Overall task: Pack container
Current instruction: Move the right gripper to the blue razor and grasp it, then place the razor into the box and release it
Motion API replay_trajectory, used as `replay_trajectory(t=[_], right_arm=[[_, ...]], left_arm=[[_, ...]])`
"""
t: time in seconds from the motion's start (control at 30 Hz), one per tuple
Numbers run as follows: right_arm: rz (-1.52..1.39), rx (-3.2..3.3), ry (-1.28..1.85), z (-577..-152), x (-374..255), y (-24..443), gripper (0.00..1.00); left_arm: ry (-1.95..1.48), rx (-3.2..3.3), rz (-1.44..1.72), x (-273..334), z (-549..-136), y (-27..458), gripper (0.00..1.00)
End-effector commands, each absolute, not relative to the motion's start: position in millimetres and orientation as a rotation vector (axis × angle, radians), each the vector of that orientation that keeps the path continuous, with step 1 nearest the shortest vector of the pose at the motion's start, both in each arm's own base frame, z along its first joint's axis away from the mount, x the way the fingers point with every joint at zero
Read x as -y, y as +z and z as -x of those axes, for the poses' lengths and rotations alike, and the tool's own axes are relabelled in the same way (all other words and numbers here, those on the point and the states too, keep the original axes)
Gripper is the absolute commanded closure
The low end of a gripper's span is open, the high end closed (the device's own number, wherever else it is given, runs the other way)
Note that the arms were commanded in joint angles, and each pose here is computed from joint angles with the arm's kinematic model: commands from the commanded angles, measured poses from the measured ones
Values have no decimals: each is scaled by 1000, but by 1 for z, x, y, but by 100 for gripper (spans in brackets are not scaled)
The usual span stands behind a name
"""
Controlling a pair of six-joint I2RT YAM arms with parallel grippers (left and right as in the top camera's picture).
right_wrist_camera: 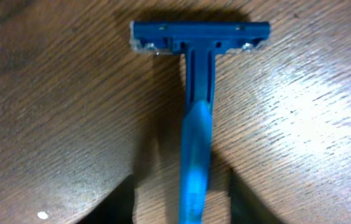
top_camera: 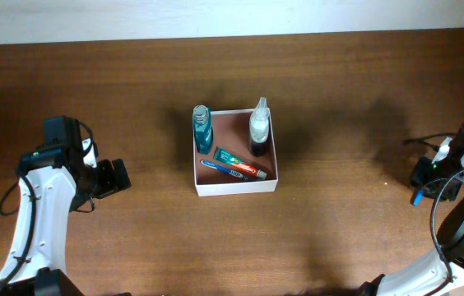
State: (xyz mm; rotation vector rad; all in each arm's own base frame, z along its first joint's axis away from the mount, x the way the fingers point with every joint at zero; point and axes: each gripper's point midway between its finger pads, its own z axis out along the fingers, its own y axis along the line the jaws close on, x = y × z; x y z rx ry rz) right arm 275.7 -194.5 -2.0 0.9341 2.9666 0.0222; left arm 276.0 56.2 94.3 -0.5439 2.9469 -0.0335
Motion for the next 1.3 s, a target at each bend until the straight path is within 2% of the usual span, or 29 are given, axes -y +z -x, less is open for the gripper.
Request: replay_trajectory(t=[0.0, 0.27, 0.43, 0.77, 0.9, 1.07, 1.27], right_arm=[[-932, -2971, 99, -276, 186, -6, 67], [-932, -2971, 99, -276, 186, -6, 90], [-931, -2970, 101, -276, 186, -6, 96], [-901, -2906, 239, -294, 175, 7, 96], [-786, -2819, 316, -323, 162, 47, 96], [-462, -2749, 284, -358, 120, 120, 96], [199, -2636, 196, -370, 6, 198, 96]], left_arm=[[-47, -2941, 522, -56, -280, 97, 1], [-47, -2942, 522, -56, -280, 97, 1], [-47, -2942, 522, -56, -280, 97, 1], [-47, -2942, 522, -56, -280, 97, 1], [-47, -2941, 522, -56, -280, 97, 0], [-47, -2941, 522, -56, -280, 97, 1], [-47, -2941, 522, -56, -280, 97, 1]])
